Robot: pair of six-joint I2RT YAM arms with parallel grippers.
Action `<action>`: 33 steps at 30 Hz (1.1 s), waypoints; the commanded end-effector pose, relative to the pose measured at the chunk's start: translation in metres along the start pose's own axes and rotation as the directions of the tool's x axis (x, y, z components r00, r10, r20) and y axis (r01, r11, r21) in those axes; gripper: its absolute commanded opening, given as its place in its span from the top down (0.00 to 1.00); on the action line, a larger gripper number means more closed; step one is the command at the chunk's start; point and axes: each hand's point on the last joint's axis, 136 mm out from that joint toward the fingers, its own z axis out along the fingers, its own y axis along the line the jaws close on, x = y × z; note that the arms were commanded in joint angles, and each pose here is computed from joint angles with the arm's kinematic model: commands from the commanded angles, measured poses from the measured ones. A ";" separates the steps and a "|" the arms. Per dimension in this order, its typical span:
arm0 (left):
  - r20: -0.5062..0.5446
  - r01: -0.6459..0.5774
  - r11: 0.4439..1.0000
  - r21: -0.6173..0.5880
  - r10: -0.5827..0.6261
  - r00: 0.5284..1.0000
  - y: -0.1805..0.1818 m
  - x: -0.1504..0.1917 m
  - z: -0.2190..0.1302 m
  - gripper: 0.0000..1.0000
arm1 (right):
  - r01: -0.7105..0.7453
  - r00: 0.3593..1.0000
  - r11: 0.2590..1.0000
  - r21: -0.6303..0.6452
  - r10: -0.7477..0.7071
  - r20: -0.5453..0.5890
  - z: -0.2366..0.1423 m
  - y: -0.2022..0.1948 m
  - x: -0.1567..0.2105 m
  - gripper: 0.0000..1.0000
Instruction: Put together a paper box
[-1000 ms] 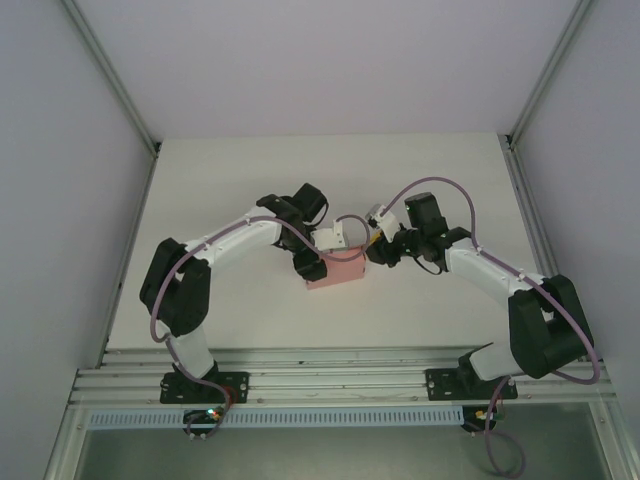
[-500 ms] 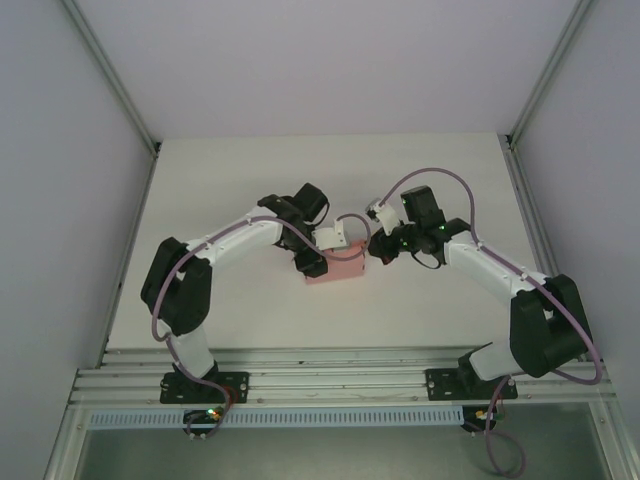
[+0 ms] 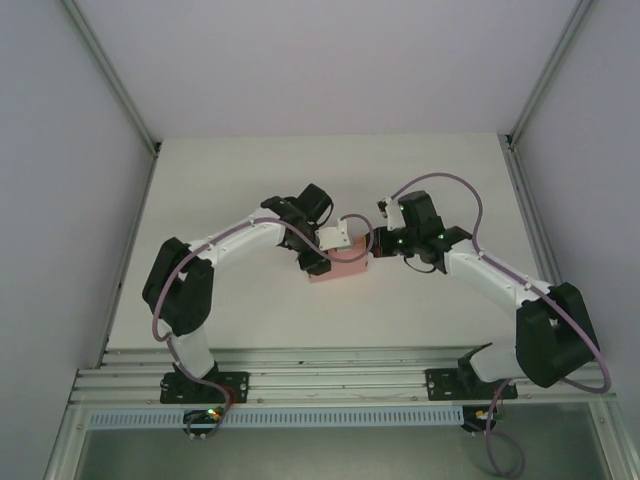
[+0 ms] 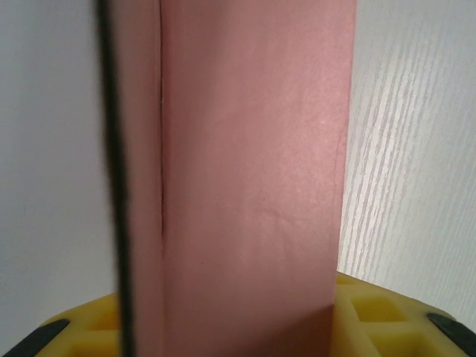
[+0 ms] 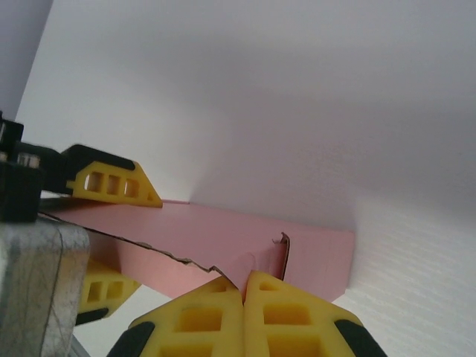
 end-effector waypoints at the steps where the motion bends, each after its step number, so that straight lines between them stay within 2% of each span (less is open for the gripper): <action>1: -0.031 0.034 0.999 -0.013 -0.034 0.999 0.005 0.005 0.005 0.59 | 0.100 0.990 0.994 -0.052 -0.094 0.102 0.000 0.015 -0.006 1.00; 12: -0.008 0.028 1.000 -0.009 -0.028 1.000 0.004 0.001 0.000 0.58 | 0.298 0.946 0.943 0.149 -0.312 0.087 0.007 -0.006 0.009 1.00; 17: -0.014 0.036 0.999 -0.020 -0.036 0.999 0.008 0.000 0.000 0.58 | 0.260 0.953 0.955 0.146 -0.278 0.121 0.007 -0.003 0.008 1.00; 23: 0.032 0.037 0.999 -0.026 -0.036 0.999 0.008 -0.009 -0.009 0.54 | 0.374 0.901 0.907 0.192 -0.404 0.156 0.007 0.009 0.016 1.00; 27: 0.042 0.030 0.999 -0.037 -0.028 0.999 0.009 -0.012 -0.016 0.54 | 0.381 0.899 0.900 0.211 -0.414 0.143 0.009 0.007 0.020 1.00; 30: 0.040 0.029 0.999 -0.035 -0.027 0.999 0.008 -0.012 -0.017 0.54 | 0.455 0.859 0.859 0.233 -0.492 0.138 0.013 0.013 0.024 1.00; 33: 0.043 0.037 0.999 -0.034 -0.036 0.998 0.009 -0.013 -0.016 0.54 | 0.460 0.858 0.857 0.232 -0.496 0.130 0.018 0.012 0.027 1.00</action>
